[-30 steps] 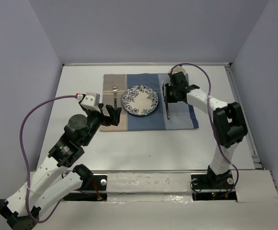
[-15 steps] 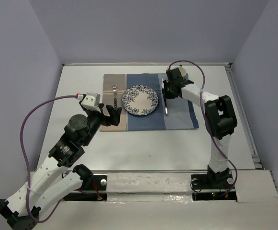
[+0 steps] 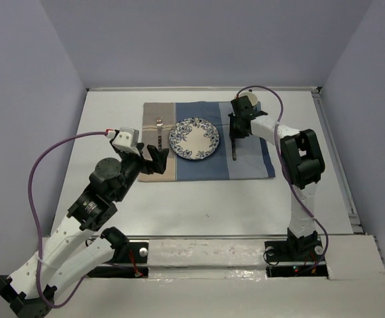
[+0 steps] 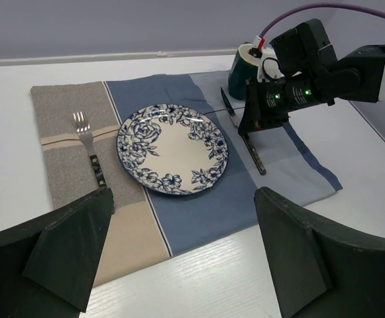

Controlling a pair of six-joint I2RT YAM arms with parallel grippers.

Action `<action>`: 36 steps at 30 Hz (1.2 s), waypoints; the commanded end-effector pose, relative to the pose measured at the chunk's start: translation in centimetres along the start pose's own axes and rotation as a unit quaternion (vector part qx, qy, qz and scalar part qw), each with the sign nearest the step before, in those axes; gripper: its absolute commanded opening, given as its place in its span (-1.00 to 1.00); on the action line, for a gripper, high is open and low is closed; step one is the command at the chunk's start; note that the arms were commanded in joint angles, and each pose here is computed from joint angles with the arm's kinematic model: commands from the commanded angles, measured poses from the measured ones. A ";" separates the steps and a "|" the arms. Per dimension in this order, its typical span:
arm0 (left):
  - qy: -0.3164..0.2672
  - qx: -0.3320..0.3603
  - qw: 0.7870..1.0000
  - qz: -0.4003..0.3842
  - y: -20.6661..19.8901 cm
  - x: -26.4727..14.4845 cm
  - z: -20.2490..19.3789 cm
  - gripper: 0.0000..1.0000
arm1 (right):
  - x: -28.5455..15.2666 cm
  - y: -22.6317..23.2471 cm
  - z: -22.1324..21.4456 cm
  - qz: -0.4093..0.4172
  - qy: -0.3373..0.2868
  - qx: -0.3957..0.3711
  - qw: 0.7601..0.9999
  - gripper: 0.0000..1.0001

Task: Set the dinner table for one person

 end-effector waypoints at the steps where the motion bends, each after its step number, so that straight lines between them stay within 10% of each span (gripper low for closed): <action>1: -0.021 -0.002 1.000 0.010 0.3 0.4 0.5 0.98 | -0.6 0.8 1.8 0.008 -0.031 0.010 0.999 -0.47; 14: -0.029 -0.005 0.999 0.035 1.0 0.4 0.5 0.98 | -10.0 1.2 2.2 0.078 -0.083 0.034 0.993 0.96; 29: -0.057 -0.010 0.995 0.081 2.4 0.1 0.9 0.98 | -22.2 -4.3 -3.8 0.137 -0.182 0.047 0.973 0.99; 36: -0.076 -0.015 0.994 0.081 2.8 0.0 1.1 0.98 | -29.6 -6.8 -6.4 0.256 -0.314 0.031 0.914 0.99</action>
Point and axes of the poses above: each gripper's point midway between its finger pads, its own x axis out along the fingers, its own y axis along the line the jaws close on, z = x × y, the point moved 10 cm from there along -x, back along the fingers, and after that the axes turned 12 degrees about x, right-handed, at the moved point
